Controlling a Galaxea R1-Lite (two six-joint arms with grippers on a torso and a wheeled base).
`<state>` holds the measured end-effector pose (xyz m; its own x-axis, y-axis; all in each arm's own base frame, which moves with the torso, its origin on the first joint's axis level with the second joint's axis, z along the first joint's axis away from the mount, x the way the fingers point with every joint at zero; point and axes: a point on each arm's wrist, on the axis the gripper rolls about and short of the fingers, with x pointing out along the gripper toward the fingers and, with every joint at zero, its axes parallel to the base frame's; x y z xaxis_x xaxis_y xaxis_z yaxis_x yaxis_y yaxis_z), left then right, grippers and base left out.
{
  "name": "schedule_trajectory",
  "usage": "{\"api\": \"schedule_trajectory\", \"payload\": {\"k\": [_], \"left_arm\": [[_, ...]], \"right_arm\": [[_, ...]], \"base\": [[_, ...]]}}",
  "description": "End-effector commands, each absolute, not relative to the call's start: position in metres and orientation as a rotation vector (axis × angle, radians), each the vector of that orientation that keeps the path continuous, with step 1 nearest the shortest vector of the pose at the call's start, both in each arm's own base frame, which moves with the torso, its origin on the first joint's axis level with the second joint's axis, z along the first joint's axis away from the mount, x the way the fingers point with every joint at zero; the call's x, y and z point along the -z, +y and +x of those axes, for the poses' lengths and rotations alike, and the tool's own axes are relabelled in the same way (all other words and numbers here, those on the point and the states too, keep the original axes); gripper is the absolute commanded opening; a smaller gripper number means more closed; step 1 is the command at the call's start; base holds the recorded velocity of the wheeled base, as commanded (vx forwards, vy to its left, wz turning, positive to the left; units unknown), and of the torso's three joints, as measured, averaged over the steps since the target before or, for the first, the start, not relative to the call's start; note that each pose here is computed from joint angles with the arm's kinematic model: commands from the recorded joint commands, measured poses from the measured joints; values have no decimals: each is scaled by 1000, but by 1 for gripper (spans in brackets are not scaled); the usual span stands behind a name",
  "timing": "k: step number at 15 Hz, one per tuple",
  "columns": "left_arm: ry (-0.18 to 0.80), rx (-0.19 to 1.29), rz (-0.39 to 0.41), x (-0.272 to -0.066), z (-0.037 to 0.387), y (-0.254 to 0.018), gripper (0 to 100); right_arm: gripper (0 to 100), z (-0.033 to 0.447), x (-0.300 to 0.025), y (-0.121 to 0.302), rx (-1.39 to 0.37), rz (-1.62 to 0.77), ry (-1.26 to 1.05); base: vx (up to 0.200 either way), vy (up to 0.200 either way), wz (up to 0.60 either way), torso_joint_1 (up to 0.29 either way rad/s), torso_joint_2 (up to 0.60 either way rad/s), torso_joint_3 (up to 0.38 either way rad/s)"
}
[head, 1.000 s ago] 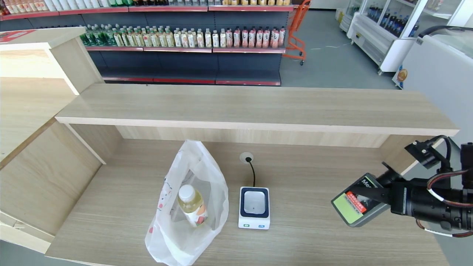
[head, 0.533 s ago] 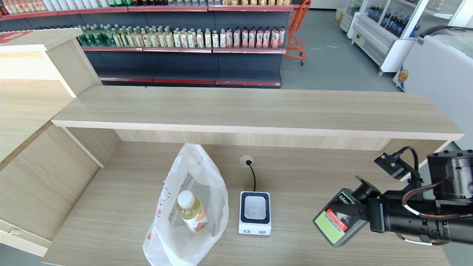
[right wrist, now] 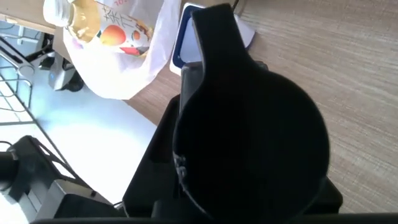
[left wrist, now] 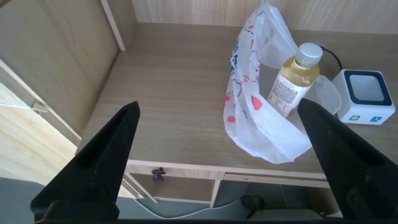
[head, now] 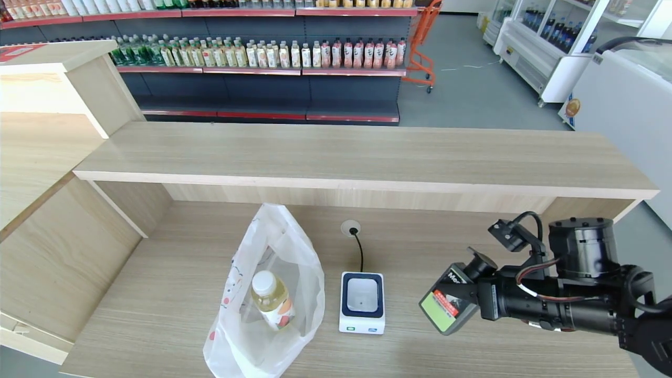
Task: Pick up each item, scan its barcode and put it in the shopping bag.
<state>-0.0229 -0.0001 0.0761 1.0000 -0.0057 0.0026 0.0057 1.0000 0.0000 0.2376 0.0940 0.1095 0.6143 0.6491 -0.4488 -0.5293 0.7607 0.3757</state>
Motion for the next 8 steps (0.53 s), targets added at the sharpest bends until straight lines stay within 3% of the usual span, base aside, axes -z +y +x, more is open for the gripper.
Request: {"api": "schedule_trajectory", "payload": {"k": [1, 8], "left_arm": [[-3, 6, 0, -76, -23, 0, 100], [-3, 6, 2, -76, -23, 0, 100]], "right_arm": [[0, 252, -81, 106, -707, 210, 659], [0, 271, -54, 134, -806, 193, 609]], "base": [[0, 0, 0, 0, 0, 0], [0, 0, 0, 0, 0, 0]]}}
